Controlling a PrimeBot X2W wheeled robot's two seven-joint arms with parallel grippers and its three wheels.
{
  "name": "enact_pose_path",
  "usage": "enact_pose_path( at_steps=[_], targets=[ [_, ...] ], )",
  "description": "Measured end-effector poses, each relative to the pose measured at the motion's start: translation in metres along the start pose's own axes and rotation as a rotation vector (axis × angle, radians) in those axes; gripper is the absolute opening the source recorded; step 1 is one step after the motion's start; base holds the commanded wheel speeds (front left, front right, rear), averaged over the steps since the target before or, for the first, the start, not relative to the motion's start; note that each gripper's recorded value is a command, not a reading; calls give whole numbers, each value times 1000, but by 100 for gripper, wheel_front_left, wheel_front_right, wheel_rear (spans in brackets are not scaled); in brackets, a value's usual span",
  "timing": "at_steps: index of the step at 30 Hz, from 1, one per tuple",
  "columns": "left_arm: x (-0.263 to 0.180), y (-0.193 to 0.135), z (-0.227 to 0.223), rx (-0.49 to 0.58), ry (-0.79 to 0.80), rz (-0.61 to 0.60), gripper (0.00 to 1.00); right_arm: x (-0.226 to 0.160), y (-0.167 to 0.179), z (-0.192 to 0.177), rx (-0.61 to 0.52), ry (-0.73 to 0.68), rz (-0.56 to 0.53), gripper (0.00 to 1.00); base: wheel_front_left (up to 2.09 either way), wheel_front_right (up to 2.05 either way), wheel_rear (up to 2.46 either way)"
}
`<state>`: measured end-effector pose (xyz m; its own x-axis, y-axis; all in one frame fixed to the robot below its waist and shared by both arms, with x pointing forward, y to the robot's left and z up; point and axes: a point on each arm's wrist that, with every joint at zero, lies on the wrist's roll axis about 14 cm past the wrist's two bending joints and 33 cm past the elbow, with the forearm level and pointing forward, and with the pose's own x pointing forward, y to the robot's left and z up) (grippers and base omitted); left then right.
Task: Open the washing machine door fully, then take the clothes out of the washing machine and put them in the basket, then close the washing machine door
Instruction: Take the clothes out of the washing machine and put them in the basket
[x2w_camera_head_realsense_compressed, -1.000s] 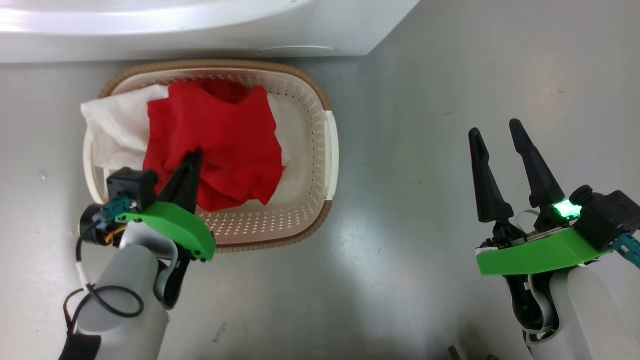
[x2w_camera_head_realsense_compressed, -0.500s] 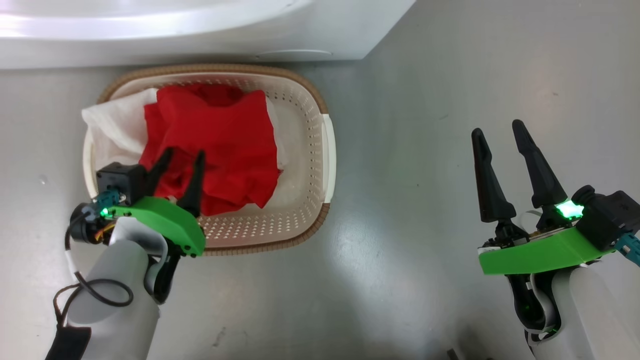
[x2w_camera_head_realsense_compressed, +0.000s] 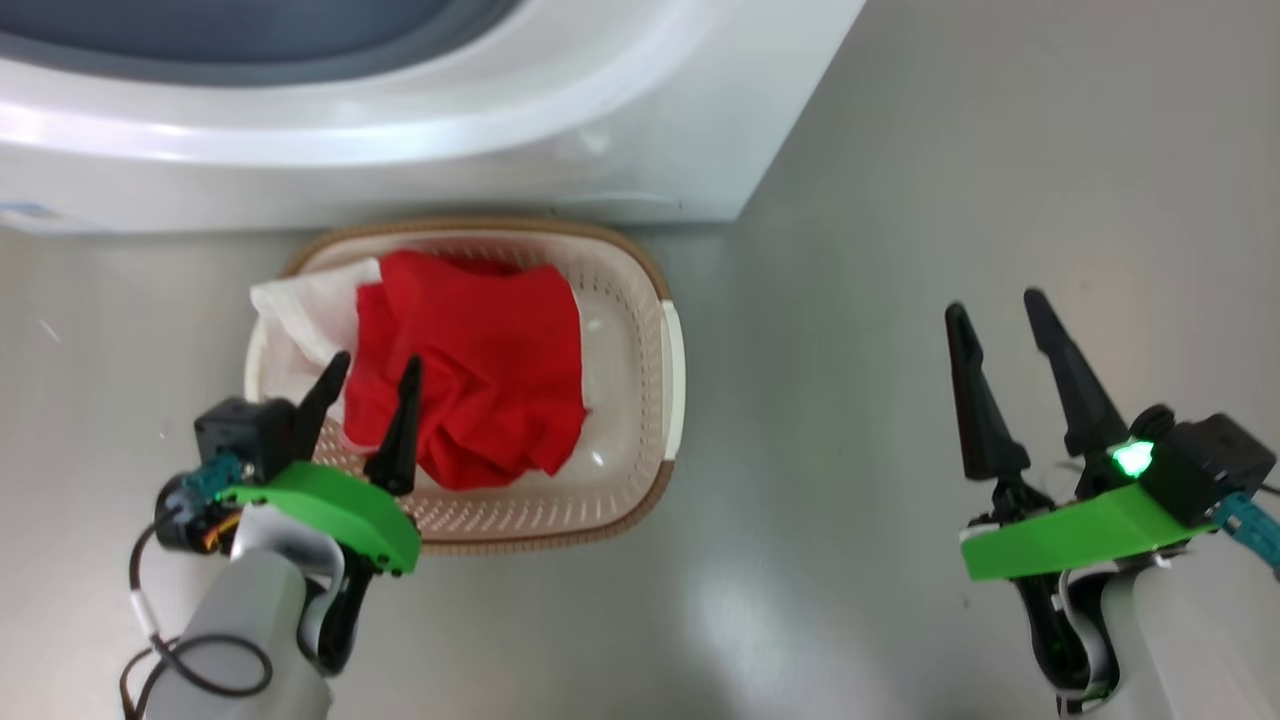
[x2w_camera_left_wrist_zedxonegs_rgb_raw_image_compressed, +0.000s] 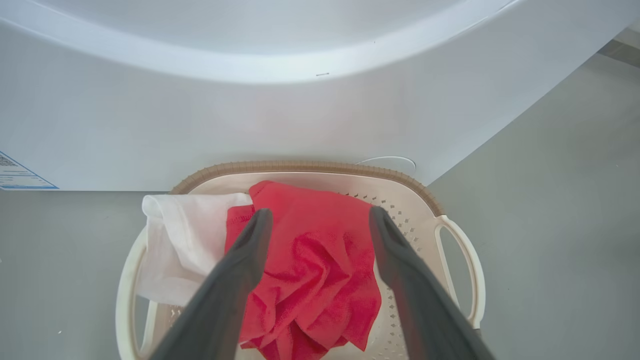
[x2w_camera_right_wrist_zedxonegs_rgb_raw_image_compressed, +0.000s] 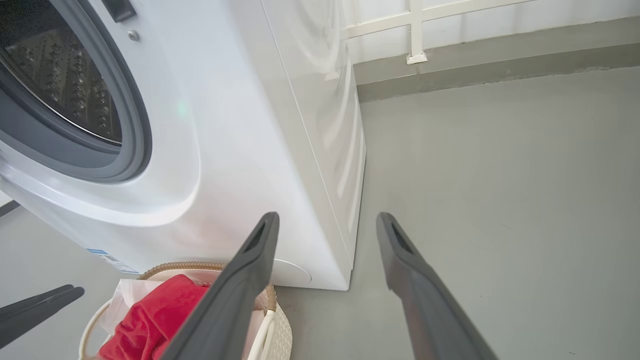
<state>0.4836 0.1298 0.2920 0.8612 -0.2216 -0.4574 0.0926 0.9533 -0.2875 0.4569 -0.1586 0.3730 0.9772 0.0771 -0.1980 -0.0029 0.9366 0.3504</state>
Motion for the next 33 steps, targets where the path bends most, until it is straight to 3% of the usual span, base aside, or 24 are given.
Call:
enact_pose_path(
  at_steps=[19, 33],
  targets=[
    [-92, -4, 100, 62, -341, 35, 100, -57, 18, 38, -20, -69, 24, 100, 0, 0, 0],
    [-164, -5, 119, 88, -485, 74, 100, -99, 19, 58, -23, -130, 15, 100, 0, 0, 0]
  ],
)
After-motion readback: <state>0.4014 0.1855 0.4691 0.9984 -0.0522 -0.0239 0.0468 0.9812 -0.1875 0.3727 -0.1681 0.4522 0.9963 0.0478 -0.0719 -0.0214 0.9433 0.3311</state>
